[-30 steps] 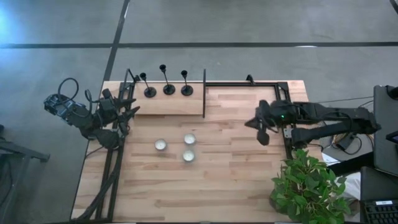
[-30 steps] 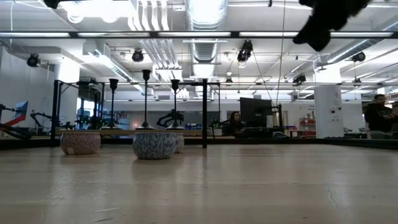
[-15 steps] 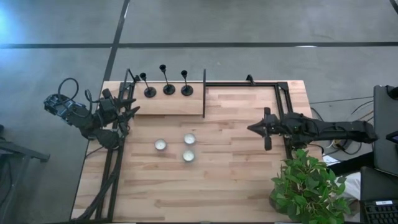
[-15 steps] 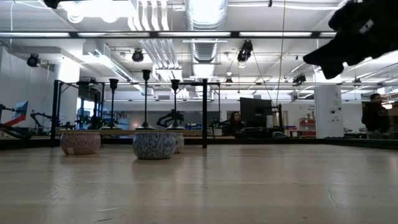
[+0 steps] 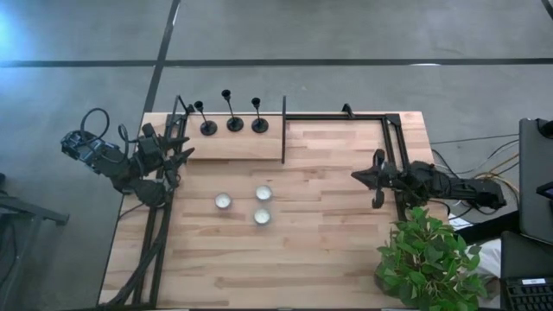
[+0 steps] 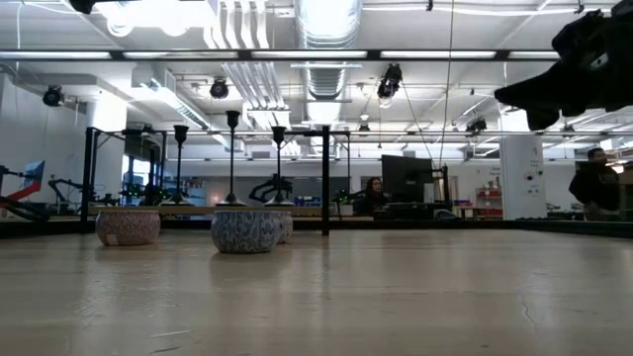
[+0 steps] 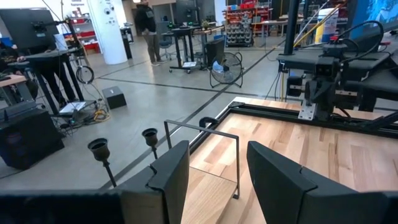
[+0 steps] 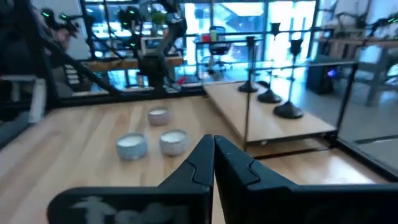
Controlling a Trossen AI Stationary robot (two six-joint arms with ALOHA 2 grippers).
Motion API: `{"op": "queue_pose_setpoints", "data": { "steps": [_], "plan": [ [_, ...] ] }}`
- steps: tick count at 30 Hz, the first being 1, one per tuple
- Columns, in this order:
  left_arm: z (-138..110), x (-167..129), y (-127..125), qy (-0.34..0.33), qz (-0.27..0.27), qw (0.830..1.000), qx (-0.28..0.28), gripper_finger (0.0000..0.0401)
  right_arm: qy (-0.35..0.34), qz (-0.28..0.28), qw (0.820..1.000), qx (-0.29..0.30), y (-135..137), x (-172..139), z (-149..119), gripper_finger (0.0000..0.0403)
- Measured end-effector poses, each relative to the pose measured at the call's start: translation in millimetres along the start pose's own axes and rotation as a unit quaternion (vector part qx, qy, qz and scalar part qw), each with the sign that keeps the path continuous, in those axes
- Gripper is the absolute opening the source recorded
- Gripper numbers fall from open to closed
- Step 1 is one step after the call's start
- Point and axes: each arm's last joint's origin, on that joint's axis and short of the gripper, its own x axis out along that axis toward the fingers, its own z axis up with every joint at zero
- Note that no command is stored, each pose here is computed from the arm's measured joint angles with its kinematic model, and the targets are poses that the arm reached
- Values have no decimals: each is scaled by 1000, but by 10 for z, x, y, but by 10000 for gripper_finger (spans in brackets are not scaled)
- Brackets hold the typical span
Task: Pick & Place candle stick holders
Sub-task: Put the pink scented candle on the shelf
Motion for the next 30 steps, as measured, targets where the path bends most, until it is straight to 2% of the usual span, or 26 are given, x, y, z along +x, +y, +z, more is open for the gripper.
{"op": "queue_pose_setpoints", "data": {
  "steps": [8, 30],
  "plan": [
    [-1, 5, -9, 1, 0, 1000, 2, 168, 3, -4, 999, -37, -2, 1, -7, 8],
    [-1, 5, -9, 1, 0, 1000, 2, 168, 64, -4, 997, -41, 1, 80, -101, 8]
  ]
}}
